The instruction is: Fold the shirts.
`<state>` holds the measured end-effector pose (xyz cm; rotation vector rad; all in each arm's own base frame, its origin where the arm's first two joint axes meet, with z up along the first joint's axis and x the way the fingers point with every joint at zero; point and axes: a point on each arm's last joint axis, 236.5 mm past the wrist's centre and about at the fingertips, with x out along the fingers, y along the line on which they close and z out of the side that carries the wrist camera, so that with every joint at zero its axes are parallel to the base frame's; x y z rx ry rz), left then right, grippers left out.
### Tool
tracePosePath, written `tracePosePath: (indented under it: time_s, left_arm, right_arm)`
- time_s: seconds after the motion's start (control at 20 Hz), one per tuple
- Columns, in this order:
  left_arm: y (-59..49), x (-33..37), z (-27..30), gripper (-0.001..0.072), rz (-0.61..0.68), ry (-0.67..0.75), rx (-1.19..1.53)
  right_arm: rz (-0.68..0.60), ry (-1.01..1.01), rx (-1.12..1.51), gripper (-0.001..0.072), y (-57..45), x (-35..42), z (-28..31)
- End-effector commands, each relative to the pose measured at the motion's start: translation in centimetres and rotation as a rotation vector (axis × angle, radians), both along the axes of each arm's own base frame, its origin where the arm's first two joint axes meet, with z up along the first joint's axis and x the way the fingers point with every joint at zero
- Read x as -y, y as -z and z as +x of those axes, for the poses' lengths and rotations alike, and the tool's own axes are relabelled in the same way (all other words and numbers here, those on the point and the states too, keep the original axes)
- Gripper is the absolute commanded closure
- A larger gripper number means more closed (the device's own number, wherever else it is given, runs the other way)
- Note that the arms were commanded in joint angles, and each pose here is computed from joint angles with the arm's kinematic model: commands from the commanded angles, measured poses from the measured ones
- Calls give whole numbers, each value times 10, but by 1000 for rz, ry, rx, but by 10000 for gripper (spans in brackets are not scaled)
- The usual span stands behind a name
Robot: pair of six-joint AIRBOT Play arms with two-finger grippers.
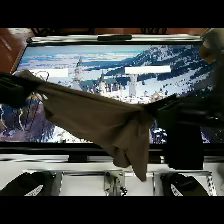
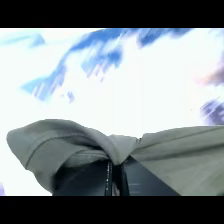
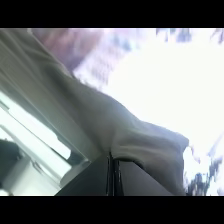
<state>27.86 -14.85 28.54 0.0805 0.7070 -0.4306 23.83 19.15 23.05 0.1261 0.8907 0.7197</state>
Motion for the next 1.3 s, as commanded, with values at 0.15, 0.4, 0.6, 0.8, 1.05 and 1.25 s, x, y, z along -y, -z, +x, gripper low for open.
tracePosePath:
  time_s: [0.15,0.4,0.6,0.8,1.05,1.25]
  left_arm:
    - [179,-17,79,666,93,-232,-256]
    - [233,30,147,662,-183,-299,-350]
    - [266,49,145,31,-258,-308,-479]
    - [287,-13,83,44,-37,-215,-751]
    - [335,-18,6,45,-29,-162,-987]
    - [376,20,13,46,-227,-207,-893]
  right_arm:
    - [-14,206,-370,635,204,-20,86]
    - [46,286,-422,435,245,-35,148]
    - [-108,133,-296,198,202,-11,154]
    - [-516,97,-464,200,184,99,79]
    - [-444,98,-672,176,219,104,-23]
    - [-253,63,-803,83,244,65,-76]
